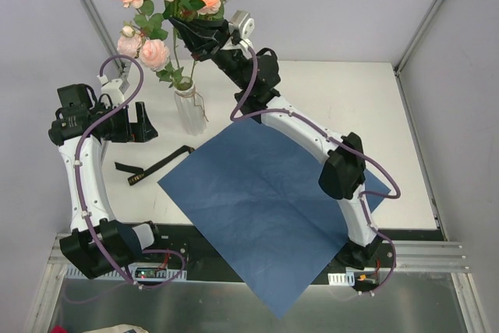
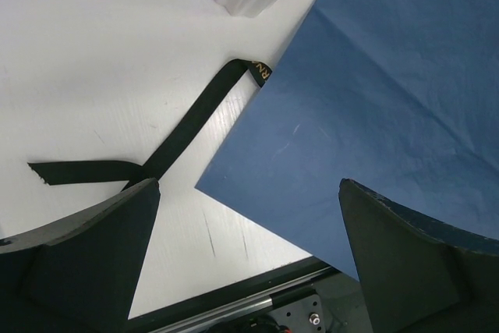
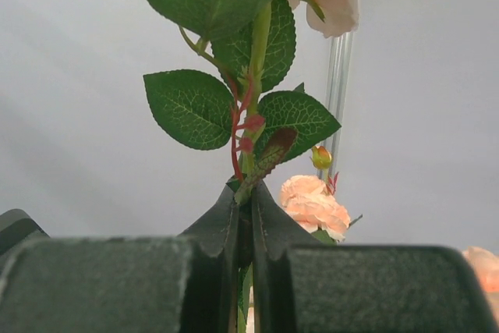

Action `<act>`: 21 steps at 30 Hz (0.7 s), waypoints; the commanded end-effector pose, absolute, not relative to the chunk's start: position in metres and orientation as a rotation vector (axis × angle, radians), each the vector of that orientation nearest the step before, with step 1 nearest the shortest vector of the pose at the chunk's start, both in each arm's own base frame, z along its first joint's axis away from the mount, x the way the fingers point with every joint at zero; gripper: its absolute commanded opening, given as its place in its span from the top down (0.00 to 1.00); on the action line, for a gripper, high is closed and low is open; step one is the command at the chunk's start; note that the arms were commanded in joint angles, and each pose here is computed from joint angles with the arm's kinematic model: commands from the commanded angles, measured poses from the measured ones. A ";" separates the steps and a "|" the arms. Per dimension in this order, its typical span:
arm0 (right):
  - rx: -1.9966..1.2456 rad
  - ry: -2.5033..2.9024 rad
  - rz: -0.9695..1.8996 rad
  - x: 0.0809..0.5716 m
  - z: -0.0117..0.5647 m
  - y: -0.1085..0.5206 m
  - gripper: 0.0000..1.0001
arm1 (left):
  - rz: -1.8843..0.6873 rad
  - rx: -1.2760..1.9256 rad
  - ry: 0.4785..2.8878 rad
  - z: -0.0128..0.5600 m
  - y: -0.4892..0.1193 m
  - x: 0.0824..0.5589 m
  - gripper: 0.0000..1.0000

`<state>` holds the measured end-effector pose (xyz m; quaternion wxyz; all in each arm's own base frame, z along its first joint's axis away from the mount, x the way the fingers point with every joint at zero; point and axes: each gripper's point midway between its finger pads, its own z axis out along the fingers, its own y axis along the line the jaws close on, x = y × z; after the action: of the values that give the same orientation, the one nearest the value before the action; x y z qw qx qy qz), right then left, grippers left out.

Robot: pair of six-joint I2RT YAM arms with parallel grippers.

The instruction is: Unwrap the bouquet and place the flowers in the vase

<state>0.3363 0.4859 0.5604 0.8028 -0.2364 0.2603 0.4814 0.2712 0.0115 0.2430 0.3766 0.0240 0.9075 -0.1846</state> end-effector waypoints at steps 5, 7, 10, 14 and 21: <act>-0.408 0.571 1.028 0.357 0.550 0.473 0.99 | -0.489 0.114 2.274 0.255 0.009 0.276 0.01; -0.410 0.592 1.023 0.360 0.542 0.474 0.99 | -0.495 0.113 2.275 0.255 0.009 0.276 0.01; -0.412 0.629 1.012 0.369 0.527 0.477 0.99 | -0.498 0.117 2.274 0.254 0.008 0.276 0.01; -0.384 0.726 1.002 0.386 0.500 0.483 0.96 | -0.489 0.115 2.270 0.255 0.008 0.275 0.01; -0.450 0.939 0.993 0.396 0.441 0.501 0.67 | -0.540 0.089 2.245 0.257 0.002 0.275 0.01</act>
<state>0.4010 0.5069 0.4334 0.7587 -0.2116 0.4166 0.4540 0.2734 0.0078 0.2450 0.3807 0.0291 0.9030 -0.1969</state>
